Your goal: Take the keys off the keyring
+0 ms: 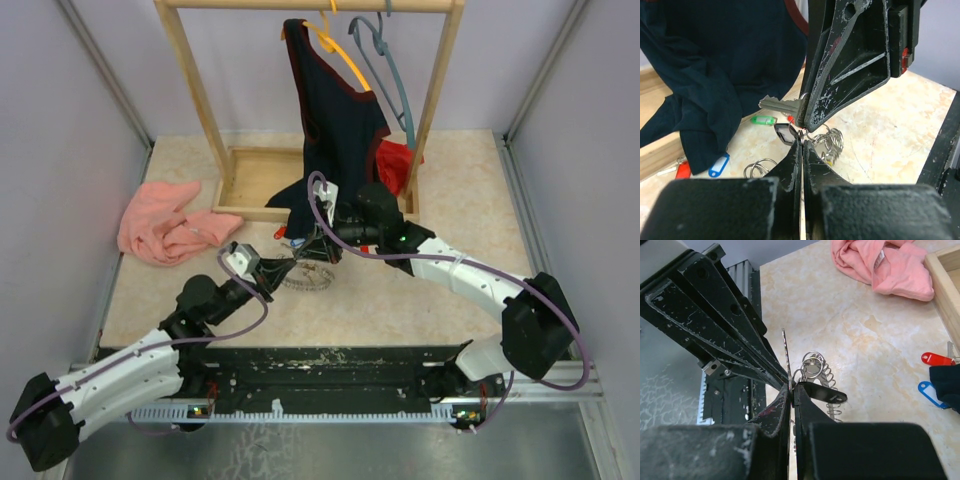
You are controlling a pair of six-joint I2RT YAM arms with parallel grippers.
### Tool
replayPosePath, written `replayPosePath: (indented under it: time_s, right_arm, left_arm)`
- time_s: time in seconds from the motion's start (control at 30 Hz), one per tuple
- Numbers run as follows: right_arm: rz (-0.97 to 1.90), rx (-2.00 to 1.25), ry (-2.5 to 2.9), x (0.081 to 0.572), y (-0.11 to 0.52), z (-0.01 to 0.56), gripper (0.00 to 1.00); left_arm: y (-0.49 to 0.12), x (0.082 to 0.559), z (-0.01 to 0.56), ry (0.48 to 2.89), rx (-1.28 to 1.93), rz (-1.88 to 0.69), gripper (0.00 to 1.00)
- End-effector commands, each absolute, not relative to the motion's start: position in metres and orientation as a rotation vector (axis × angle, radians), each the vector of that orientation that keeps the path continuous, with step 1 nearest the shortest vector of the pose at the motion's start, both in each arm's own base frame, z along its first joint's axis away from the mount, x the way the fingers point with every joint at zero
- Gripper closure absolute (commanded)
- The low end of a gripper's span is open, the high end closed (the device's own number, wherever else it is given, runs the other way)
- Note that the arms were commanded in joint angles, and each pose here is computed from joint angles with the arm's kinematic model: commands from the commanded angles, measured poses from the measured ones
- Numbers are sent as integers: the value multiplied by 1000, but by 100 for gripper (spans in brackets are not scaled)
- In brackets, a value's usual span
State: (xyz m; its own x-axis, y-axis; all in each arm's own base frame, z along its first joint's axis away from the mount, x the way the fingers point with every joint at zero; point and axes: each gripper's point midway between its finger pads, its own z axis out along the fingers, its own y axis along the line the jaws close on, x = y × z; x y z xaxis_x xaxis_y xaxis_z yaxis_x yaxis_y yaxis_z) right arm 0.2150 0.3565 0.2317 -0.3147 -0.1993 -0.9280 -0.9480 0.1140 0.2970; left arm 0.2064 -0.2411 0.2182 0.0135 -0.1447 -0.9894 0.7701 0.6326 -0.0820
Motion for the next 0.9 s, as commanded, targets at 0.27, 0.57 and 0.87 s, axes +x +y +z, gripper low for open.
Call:
replayPosePath:
  time_s: [0.27,0.57,0.87]
  right_arm:
    - [1262,-1110,1580,222,361,244,100]
    - [1287,-1111,1576,220,362,244,100]
    - [1329,-1107,1581,216,364,242,100]
  left_arm:
    - [-236,214,223,1580,572,-707,100]
    - [-236,215,221,1703,575,-682,100]
    - [-235,214,235,1696,546,-708,100]
